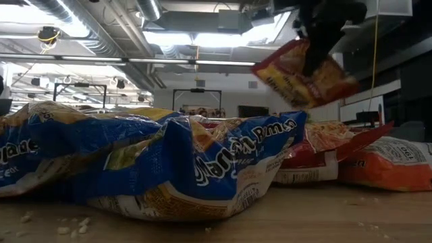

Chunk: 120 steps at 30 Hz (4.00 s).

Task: Sort Maruchan noodles
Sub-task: Put the red noodle pack into the transparent black bin

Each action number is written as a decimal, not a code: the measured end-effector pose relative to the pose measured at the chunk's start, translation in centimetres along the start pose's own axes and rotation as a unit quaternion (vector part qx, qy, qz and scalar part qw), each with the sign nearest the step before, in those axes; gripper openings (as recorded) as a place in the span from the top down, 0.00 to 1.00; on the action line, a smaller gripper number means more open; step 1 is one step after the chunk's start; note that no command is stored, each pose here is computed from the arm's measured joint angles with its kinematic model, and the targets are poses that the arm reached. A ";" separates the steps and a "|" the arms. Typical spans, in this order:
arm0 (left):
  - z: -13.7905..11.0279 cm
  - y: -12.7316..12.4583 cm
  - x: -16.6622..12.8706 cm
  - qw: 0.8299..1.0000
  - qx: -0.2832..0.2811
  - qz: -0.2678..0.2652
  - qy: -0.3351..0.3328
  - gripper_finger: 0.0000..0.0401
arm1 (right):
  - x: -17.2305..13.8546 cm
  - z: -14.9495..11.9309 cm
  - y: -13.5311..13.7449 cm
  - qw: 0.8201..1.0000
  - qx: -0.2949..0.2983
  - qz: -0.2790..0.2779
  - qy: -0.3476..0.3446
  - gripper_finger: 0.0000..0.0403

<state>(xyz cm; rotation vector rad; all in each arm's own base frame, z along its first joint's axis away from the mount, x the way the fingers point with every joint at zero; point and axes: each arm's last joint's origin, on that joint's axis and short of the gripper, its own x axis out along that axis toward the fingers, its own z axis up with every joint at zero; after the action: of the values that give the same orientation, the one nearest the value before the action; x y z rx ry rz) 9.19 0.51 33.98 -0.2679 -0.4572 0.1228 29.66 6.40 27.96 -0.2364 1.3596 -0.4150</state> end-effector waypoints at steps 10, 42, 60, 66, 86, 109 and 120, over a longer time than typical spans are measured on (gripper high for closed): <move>0.0 0.3 0.0 0.999 0.000 0.048 -0.011 0.68 | 1.9 -3.2 -3.9 0.980 0.118 -0.068 0.144 0.75; -0.3 1.0 -0.1 0.988 0.013 0.157 -0.012 0.68 | 11.8 -7.4 -13.5 0.897 0.348 -0.038 0.268 0.38; -1.1 1.0 -0.2 0.990 0.006 0.134 0.031 0.68 | 3.3 1.3 -7.6 0.909 0.298 0.289 0.047 0.17; -1.1 1.0 -0.2 0.990 0.006 0.134 0.031 0.68 | 4.7 0.9 -2.5 0.892 0.315 0.322 0.045 0.17; -1.2 1.0 -0.2 0.990 0.009 0.136 0.040 0.68 | 10.8 -2.4 3.4 0.828 0.400 0.394 -0.009 0.17; -1.2 1.0 -0.2 0.989 0.013 0.138 0.041 0.68 | 12.9 -2.3 5.5 0.837 0.321 0.442 0.032 0.60; -1.2 1.1 -0.2 0.989 0.014 0.139 0.041 0.68 | 11.8 -1.9 5.4 0.819 0.302 0.486 0.035 0.90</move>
<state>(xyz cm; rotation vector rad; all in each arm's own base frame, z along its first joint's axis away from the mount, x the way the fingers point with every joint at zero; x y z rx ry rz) 9.51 1.20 32.56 -0.3076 -0.3346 0.3893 30.40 6.45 14.82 0.9891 1.1760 0.0399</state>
